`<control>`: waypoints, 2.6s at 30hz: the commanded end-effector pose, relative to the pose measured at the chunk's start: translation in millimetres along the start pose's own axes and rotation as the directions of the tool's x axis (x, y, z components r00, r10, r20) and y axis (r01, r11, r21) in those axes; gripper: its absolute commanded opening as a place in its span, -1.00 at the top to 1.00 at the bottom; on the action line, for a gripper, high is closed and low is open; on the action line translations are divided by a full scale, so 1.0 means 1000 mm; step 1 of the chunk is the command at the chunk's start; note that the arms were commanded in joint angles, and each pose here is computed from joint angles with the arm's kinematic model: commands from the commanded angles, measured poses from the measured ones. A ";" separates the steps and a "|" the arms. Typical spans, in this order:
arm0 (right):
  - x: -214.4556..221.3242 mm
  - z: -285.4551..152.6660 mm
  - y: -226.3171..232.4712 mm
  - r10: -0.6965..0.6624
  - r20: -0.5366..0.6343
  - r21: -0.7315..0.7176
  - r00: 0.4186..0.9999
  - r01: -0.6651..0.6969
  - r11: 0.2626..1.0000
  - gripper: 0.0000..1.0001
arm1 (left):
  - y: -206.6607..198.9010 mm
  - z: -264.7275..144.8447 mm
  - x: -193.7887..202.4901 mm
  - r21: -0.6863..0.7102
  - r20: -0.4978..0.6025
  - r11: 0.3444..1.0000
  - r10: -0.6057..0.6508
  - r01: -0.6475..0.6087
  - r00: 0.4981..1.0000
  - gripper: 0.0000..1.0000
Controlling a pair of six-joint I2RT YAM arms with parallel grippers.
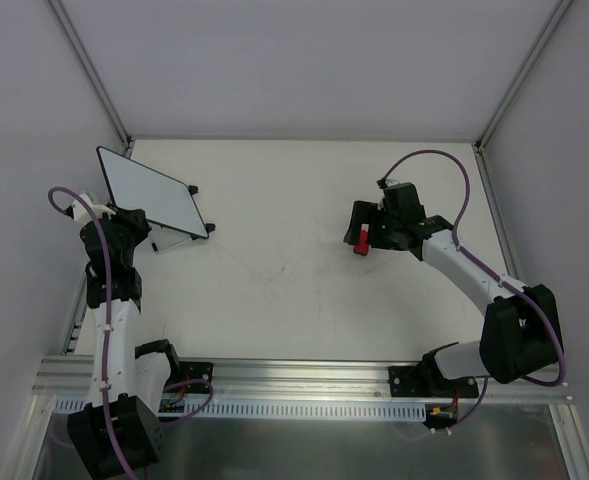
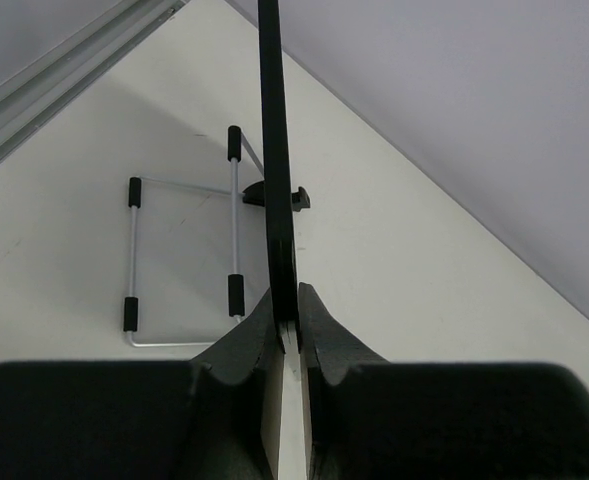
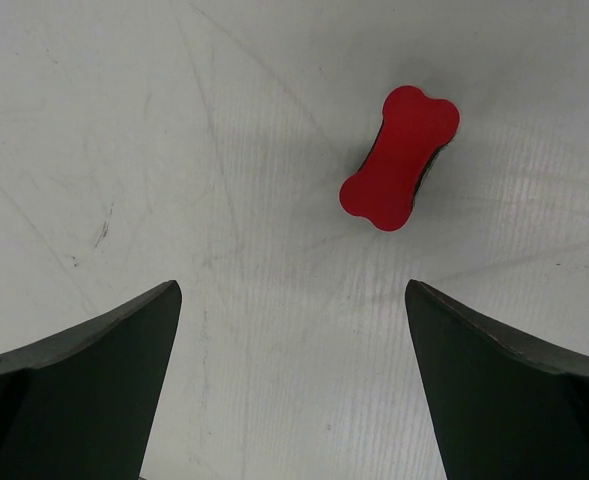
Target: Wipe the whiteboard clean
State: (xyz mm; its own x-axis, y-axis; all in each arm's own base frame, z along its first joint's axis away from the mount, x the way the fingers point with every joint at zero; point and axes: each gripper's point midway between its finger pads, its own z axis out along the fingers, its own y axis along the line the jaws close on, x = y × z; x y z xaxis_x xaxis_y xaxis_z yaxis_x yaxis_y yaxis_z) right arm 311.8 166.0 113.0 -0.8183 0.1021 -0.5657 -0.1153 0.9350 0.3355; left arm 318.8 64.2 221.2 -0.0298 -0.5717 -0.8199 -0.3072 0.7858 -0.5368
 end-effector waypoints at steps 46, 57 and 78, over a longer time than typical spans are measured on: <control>0.003 0.006 0.002 0.021 -0.014 -0.021 1.000 -0.021 1.000 -0.98 | 0.002 -0.010 0.040 0.103 -0.074 0.976 0.200 -0.192 0.977 0.11; 0.003 0.007 0.002 0.024 -0.015 -0.022 1.000 -0.024 0.999 -0.98 | -0.006 -0.011 0.032 0.109 -0.073 0.972 0.216 -0.208 0.974 -0.15; 0.003 0.007 0.002 0.028 -0.014 -0.025 1.000 -0.028 0.999 -0.98 | -0.009 -0.015 0.030 0.091 -0.100 0.974 0.214 -0.206 0.972 -0.64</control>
State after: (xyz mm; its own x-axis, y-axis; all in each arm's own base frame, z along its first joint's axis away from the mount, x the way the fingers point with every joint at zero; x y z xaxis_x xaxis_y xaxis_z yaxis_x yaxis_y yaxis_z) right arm 308.5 169.1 105.9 -0.8360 0.1060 -0.5384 -0.1085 0.9298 0.3516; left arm 301.5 39.4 181.4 -0.2277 -0.4361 -0.8706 -0.2430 0.8913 -0.3828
